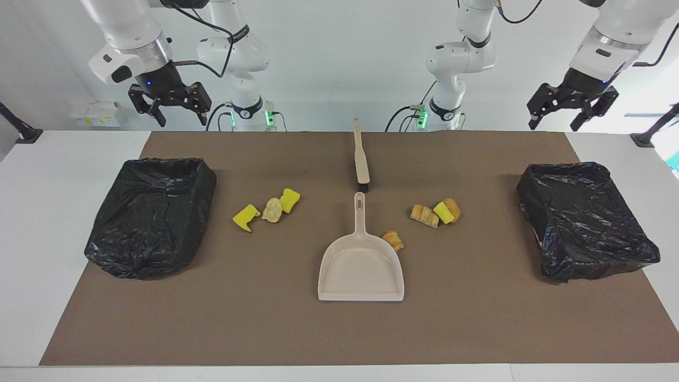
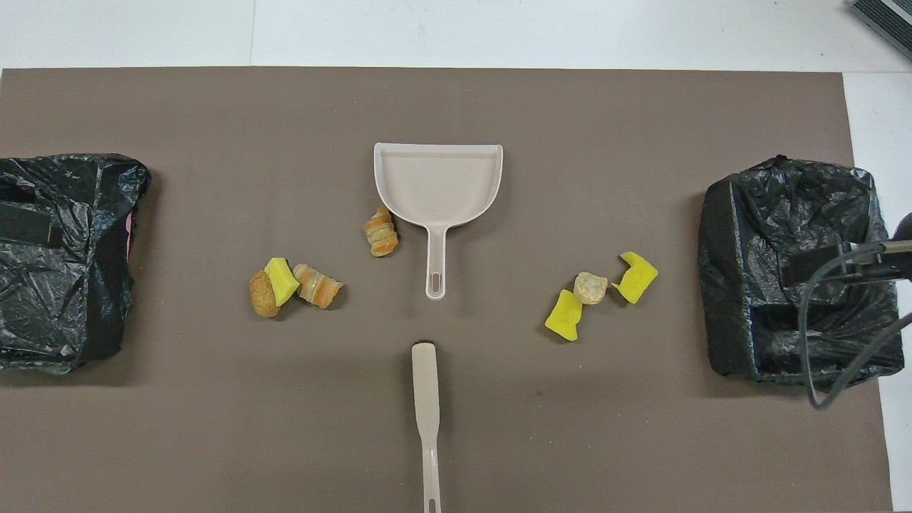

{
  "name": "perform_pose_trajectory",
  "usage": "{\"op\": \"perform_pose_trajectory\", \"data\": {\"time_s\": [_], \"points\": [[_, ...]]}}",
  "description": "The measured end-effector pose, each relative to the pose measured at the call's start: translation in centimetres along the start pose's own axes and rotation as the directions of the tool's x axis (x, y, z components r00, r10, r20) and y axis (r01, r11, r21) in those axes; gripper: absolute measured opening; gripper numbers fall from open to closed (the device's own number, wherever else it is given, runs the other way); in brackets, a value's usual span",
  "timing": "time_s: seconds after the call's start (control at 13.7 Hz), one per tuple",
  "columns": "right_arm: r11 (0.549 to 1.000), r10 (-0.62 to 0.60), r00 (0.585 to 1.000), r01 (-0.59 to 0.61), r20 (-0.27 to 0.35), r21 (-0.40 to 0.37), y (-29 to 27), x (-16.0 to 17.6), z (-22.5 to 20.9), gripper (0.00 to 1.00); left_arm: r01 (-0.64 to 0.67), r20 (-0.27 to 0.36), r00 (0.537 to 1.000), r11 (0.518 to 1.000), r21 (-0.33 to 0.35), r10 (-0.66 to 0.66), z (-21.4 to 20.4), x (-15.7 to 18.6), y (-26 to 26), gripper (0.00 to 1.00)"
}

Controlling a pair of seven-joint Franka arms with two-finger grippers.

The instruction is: Sweep and dump trash in bin

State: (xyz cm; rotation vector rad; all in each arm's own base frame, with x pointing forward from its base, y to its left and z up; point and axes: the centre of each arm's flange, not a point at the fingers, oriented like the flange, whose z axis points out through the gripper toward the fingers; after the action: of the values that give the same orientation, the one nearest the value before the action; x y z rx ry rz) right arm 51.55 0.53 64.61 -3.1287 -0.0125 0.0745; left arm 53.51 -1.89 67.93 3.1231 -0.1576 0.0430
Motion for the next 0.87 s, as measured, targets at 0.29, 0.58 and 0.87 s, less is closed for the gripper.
{"op": "perform_pose_trajectory", "data": {"time_s": [0.29,0.58,0.87], "points": [[1.0,0.005,1.0,-0.005,0.0,0.0,0.22,0.0,0.0,1.0,0.0,0.003,1.0,1.0,0.0,0.0,0.03,-0.03,0.0,1.0],[1.0,0.005,1.0,-0.005,0.0,0.001,0.23,0.0,0.0,1.0,-0.001,0.009,1.0,1.0,-0.001,0.001,0.06,-0.11,0.08,1.0],[1.0,0.005,1.0,-0.005,0.0,0.001,0.23,0.0,0.0,1.0,-0.008,0.017,1.0,1.0,-0.001,0.008,0.19,-0.24,0.51,1.0]]}}
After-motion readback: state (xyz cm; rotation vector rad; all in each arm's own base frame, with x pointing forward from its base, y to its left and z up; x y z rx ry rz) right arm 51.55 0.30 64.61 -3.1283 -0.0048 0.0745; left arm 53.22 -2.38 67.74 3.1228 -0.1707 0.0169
